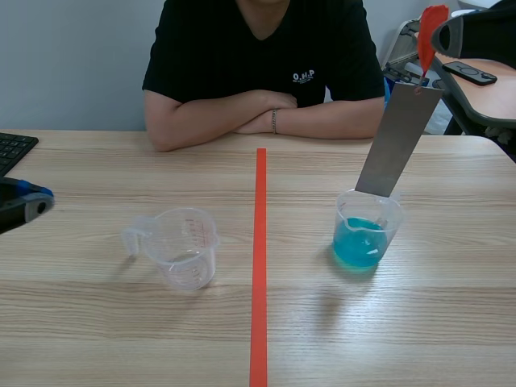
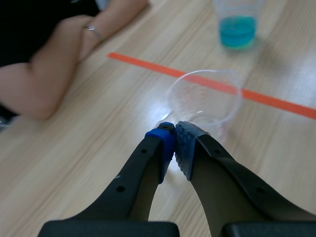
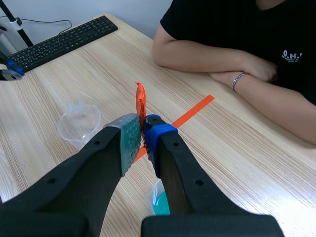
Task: Do the redox reaction experiment.
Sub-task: 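Move the plate over the blue solution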
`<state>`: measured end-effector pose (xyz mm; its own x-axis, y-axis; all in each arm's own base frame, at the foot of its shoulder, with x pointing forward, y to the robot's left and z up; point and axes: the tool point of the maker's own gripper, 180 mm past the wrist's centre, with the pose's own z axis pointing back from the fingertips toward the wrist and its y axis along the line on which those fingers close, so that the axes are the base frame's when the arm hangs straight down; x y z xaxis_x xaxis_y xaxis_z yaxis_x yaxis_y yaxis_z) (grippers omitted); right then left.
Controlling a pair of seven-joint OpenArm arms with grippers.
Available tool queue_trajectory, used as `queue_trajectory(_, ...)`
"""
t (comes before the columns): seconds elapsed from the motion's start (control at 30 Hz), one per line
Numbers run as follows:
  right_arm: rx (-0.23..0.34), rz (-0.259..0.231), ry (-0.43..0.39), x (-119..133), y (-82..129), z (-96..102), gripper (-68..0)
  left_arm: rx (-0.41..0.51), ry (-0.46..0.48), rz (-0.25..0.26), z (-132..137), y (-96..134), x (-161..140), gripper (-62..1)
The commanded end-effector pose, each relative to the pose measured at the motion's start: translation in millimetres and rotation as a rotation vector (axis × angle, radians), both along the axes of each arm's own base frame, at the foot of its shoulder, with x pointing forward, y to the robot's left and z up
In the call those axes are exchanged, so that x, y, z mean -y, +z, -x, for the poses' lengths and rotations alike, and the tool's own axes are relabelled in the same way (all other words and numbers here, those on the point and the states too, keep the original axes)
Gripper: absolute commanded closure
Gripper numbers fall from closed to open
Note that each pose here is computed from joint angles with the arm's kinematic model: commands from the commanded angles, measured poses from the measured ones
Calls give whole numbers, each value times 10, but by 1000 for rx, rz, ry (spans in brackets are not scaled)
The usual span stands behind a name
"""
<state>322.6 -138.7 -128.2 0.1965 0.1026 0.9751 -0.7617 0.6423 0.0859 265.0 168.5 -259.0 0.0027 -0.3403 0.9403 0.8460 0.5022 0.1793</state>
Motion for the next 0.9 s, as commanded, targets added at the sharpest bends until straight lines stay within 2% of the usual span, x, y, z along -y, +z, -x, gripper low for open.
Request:
queue_trajectory(0.0, 42, -19, 12, -16, 150, -8, -15, 34, -27, 38, -72, 120, 153, -36)
queue_trajectory(0.27, 41, -19, 12, -16, 149, -8, -15, 51, -102, 51, -332, 99, 682, -36)
queue_trajectory(0.4, 41, -19, 12, -16, 149, -8, -15, 37, -138, 49, -426, 39, 966, -36)
queue_trajectory(0.87, 40, -18, 12, -16, 146, -7, -15, -18, -210, 99, -657, -77, 1812, -36)
